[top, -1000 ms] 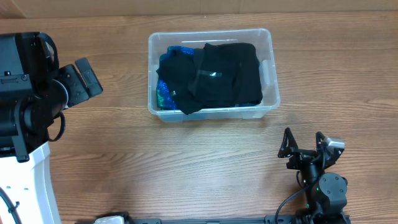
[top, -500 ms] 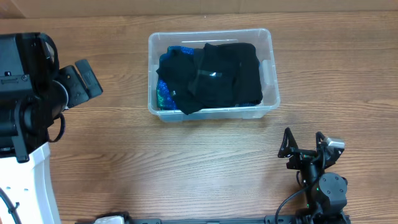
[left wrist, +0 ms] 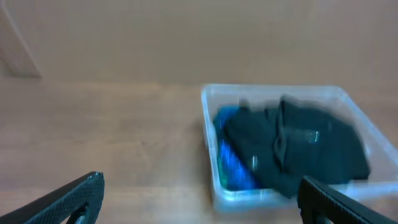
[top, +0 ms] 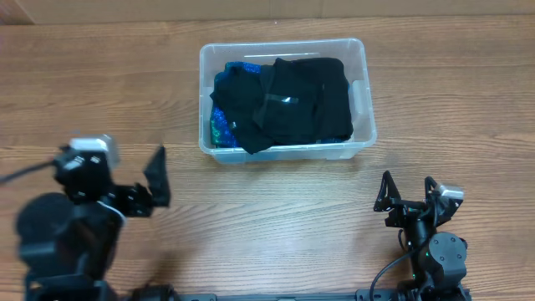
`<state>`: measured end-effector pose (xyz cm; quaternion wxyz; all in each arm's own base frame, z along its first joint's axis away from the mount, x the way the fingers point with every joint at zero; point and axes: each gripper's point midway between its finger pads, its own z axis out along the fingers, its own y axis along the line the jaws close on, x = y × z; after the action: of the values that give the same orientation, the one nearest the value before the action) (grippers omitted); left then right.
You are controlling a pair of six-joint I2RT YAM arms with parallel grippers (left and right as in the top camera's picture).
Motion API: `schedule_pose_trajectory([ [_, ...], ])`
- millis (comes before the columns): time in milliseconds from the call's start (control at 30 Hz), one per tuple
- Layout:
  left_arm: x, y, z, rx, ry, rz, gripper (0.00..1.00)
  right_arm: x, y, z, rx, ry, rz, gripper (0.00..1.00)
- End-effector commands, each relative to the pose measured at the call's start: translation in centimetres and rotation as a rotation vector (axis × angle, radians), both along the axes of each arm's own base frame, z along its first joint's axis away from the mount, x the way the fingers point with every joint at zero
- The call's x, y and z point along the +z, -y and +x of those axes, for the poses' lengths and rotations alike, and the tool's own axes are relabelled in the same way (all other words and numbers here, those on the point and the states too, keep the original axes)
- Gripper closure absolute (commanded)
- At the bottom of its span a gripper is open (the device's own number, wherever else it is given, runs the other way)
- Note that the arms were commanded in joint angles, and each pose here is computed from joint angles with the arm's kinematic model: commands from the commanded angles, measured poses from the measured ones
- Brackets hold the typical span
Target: Pack container
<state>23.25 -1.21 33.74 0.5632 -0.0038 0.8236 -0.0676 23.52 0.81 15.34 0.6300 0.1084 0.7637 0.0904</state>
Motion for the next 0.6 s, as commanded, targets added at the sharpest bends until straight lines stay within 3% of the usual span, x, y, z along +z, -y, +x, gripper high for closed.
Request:
schedule_pose_trajectory([
  [0,-4.8,1.1,-1.0,-0.062,0.018,0.001,0.0,0.1,0.1,0.0,-0.003,0.011,0.005,0.0],
  [267,-11.6,1.6,-2.2,-0.062,0.099,-0.067,0.0,0.1,0.1,0.0,-0.003,0.011,0.005,0.0],
  [567,-18.5,2.3,-0.5,-0.1,0.142,-0.068,0.0,0.1,0.1,0.0,-0.002,0.011,0.006,0.0],
])
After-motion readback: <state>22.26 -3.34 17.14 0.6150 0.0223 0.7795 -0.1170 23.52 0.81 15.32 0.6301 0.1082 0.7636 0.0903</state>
